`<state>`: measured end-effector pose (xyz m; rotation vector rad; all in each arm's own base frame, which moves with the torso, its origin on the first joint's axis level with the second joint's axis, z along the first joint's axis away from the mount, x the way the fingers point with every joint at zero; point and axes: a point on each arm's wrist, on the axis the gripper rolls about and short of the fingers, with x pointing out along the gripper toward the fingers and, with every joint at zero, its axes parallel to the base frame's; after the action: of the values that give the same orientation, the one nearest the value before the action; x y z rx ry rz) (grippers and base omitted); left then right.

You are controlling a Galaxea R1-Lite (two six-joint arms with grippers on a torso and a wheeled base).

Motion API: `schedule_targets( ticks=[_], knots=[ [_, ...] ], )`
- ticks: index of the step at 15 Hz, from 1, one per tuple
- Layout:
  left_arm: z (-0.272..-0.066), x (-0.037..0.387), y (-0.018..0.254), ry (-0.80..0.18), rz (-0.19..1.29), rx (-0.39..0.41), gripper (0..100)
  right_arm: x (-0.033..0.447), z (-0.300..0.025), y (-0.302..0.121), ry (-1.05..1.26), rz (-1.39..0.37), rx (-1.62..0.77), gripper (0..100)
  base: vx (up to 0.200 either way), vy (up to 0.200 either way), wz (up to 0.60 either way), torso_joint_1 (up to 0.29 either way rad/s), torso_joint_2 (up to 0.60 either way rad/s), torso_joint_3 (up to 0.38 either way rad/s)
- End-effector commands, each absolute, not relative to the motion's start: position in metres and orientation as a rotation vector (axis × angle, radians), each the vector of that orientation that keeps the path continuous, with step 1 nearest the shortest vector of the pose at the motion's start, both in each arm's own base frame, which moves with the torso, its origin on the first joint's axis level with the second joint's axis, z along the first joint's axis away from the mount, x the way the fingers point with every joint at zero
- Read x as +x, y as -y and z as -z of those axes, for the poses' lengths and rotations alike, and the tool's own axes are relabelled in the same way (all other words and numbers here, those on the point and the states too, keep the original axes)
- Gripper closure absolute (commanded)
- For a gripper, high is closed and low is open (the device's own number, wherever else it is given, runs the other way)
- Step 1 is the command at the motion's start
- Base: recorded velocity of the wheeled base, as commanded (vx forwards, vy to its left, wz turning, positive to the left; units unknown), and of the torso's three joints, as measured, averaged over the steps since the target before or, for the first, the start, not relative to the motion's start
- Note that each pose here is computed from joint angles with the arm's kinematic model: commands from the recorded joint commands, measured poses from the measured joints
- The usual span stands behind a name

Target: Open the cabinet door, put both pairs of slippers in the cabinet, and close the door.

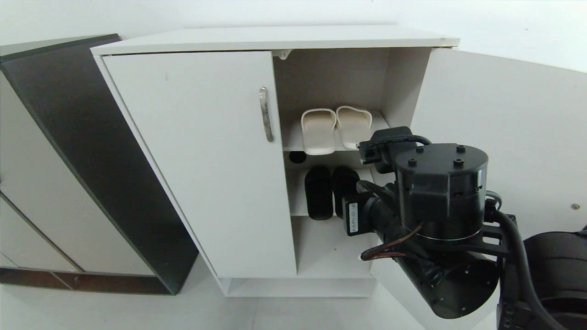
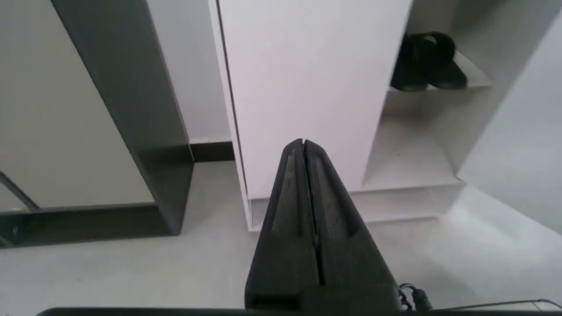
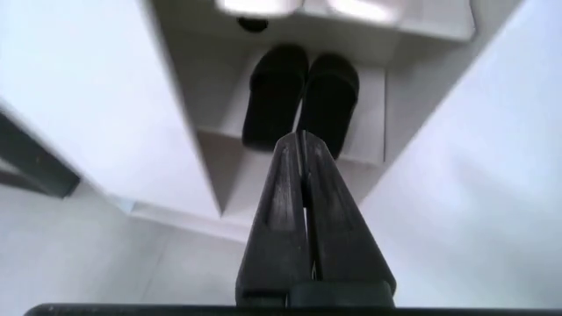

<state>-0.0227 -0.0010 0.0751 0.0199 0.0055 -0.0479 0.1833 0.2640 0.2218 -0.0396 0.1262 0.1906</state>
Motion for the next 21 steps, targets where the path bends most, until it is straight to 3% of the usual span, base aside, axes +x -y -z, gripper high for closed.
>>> schedule_targets(
  ticks=[1, 6, 21],
  knots=[
    [-0.075, -0.0227, 0.001, -0.006, 0.048, 0.02, 100, 0.1835, -0.2201, -0.2647, -0.13, -0.192, -0.043, 100, -0.2, 0.0, 0.0, 0.007, 0.0, 0.012],
    [-0.075, -0.0227, 0.001, -0.006, 0.048, 0.018, 100, 0.1837, -0.2166, -0.2606, -0.138, -0.188, -0.06, 100, -0.2, 0.0, 0.0, 0.004, 0.0, 0.0],
    [-0.075, -0.0227, 0.001, -0.006, 0.048, 0.011, 100, 0.1861, -0.2101, -0.2606, -0.153, -0.181, -0.079, 100, 0.0, 0.0, 0.0, 0.0, 0.0, 0.0]
  ],
)
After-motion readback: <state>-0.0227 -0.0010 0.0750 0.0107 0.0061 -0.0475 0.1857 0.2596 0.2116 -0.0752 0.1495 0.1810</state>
